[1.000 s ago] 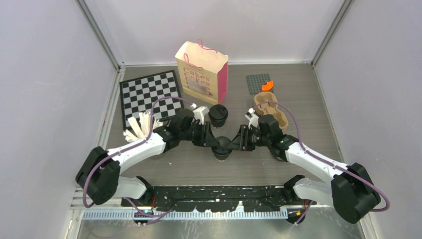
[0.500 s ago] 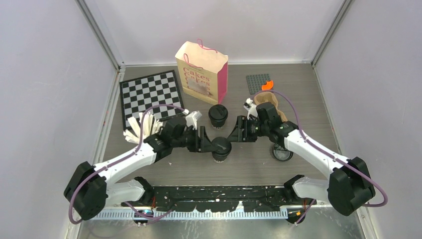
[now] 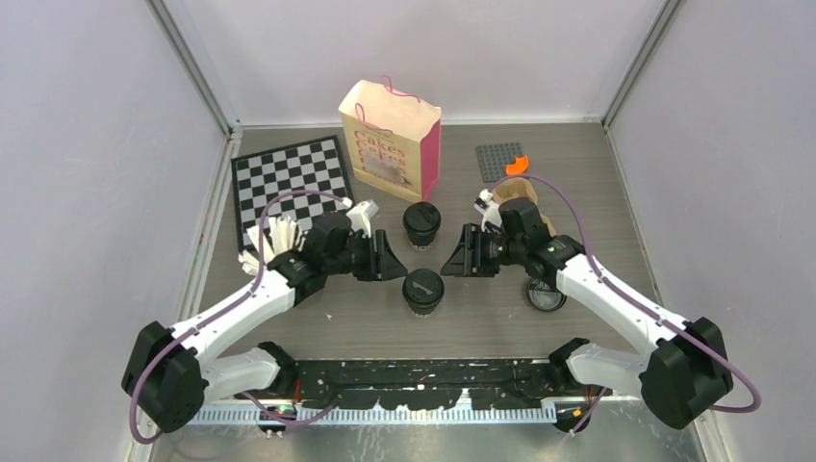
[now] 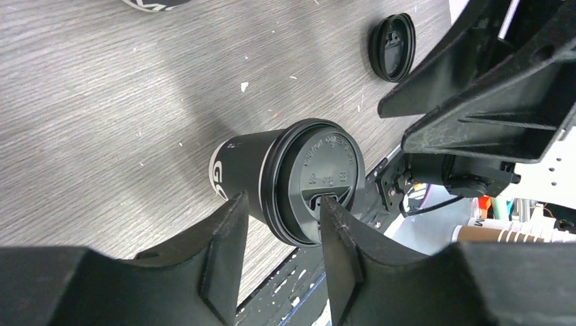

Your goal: Pack the takeout coffee

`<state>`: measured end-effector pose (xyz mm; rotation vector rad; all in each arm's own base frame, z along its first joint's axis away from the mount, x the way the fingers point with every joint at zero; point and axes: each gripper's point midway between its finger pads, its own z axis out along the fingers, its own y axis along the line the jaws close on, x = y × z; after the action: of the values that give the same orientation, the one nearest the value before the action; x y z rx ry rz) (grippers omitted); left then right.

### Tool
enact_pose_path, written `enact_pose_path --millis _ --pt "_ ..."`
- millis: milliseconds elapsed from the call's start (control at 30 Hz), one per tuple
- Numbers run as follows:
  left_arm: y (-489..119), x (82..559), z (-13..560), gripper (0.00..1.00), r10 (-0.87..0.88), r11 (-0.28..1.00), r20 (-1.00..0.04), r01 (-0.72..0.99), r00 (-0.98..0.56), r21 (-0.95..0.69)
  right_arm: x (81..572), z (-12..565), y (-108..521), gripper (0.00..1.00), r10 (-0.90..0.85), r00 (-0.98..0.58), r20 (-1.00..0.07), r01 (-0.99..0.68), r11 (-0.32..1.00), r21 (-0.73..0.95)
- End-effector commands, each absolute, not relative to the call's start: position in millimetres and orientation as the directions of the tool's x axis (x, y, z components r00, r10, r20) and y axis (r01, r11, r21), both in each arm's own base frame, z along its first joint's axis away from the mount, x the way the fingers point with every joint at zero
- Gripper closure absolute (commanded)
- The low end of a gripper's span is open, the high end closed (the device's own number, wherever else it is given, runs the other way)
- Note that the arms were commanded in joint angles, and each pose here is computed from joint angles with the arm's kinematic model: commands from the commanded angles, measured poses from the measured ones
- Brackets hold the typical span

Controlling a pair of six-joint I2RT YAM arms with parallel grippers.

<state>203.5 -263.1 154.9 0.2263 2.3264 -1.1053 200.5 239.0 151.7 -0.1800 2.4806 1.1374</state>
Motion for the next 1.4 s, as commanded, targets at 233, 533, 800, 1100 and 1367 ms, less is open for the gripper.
enact_pose_path --millis 233,533,800,1100,1367 --pt "-270.2 201.3 144.3 0.61 -0.072 0.618 -0.509 0.362 -0.858 -0.698 187.1 141.0 267.2 0.53 0.037 -0.922 -0.384 -0.282 0.616 0.736" --pt "-257.3 187.2 91.4 0.65 -0.044 0.683 -0.414 0.275 -0.909 -0.677 180.9 105.1 253.2 0.56 0.060 -0.927 -0.371 -0.239 0.667 0.706" --pt "-257.7 188.3 104.1 0.63 -0.021 0.677 -0.443 0.313 -0.896 -0.666 182.9 115.3 253.5 0.54 0.056 -0.920 -0.388 -0.255 0.666 0.701" --pt "-250.3 226.1 233.2 0.37 0.019 0.708 -0.706 0.508 -0.708 -0.491 204.4 196.5 230.5 0.13 0.074 -0.810 -0.582 -0.345 0.743 0.574" --pt "-199.7 221.3 293.5 0.00 0.084 0.804 -0.821 0.526 -0.564 -0.279 202.8 224.5 237.5 0.11 -0.064 -0.698 -0.713 -0.452 0.812 0.370"
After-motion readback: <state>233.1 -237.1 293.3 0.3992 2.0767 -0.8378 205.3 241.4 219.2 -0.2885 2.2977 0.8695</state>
